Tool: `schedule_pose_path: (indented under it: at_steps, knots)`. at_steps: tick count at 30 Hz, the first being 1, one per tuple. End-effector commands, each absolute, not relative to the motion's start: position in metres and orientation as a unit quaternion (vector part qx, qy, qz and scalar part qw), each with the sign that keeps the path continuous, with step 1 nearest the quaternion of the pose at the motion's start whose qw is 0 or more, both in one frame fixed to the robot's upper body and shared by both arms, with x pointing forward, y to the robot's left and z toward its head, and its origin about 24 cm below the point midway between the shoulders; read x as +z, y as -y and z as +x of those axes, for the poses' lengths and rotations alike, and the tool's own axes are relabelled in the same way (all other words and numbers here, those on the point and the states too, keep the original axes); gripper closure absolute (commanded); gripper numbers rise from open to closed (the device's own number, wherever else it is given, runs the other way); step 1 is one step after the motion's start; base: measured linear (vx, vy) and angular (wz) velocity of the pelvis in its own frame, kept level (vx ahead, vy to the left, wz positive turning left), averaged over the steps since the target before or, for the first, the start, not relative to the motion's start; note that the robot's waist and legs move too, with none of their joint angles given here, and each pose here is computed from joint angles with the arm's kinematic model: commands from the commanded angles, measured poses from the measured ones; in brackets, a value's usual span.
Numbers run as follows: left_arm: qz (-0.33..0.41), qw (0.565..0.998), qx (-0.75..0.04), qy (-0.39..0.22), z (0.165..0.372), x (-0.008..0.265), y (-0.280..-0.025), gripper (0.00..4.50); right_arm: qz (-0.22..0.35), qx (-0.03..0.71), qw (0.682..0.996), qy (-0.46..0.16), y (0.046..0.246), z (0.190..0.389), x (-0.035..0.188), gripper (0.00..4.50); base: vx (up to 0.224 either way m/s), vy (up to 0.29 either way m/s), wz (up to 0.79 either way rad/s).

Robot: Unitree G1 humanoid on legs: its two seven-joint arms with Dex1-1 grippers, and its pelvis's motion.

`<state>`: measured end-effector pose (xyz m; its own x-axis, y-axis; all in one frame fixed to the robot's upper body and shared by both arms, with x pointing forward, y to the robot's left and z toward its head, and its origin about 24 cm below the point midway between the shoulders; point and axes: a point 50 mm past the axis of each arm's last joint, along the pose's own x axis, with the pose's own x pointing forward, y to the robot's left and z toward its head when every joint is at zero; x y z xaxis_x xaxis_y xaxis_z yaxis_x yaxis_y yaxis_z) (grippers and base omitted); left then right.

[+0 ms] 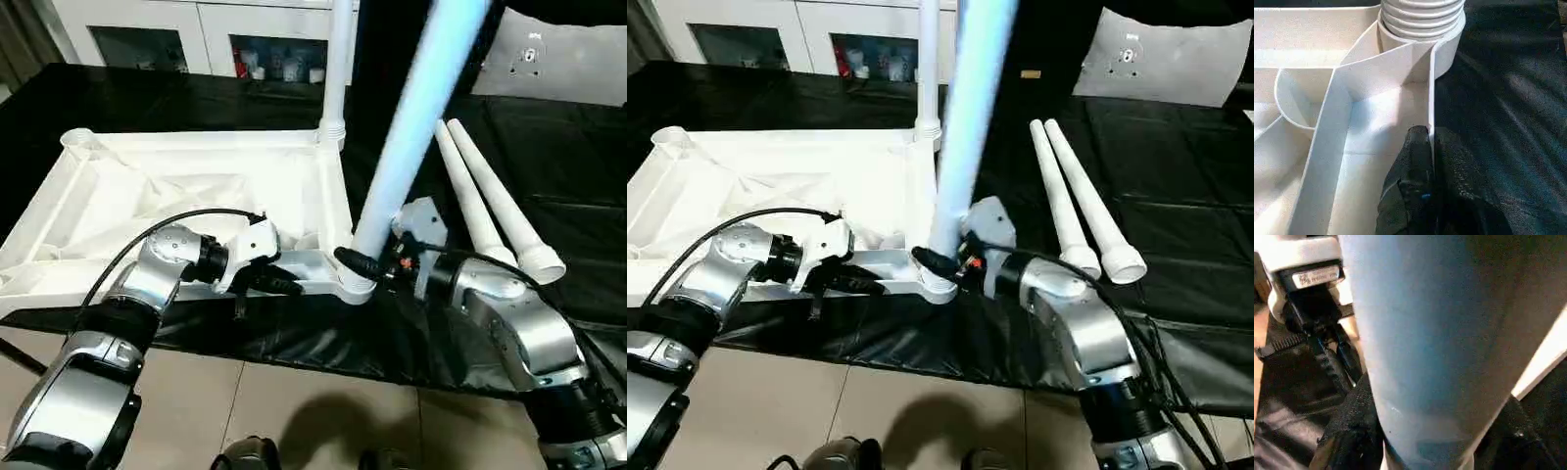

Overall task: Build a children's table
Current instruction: Insert table leg to table base

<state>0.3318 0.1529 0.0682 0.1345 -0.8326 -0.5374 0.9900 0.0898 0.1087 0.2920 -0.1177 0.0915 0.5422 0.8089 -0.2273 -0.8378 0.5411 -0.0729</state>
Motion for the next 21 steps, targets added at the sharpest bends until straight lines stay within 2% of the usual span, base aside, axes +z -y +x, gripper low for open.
schedule_pose_path:
  at_steps: [1, 11, 15, 21]
  knots:
    - [0.233, 0.743, -0.606, -0.163, 0.336, 0.072, -0.155, 4.5, -0.092, 0.485, 0.851, -0.178, 0.119, 0.281, 0.053, 2.61, 0.0, 0.0, 0.0]
    - [0.24, 0.729, -0.622, -0.157, 0.337, 0.077, -0.154, 4.5, -0.059, 0.521, 0.827, -0.202, 0.116, 0.272, 0.042, 2.61, 0.0, 0.0, 0.0]
    - [0.249, 0.727, -0.623, -0.149, 0.343, 0.089, -0.153, 4.5, -0.056, 0.544, 0.811, -0.208, 0.108, 0.263, 0.039, 2.61, 0.0, 0.0, 0.0]
    - [0.262, 0.734, -0.608, -0.149, 0.35, 0.096, -0.159, 4.5, -0.055, 0.555, 0.804, -0.208, 0.101, 0.258, 0.038, 2.61, 0.0, 0.0, 0.0]
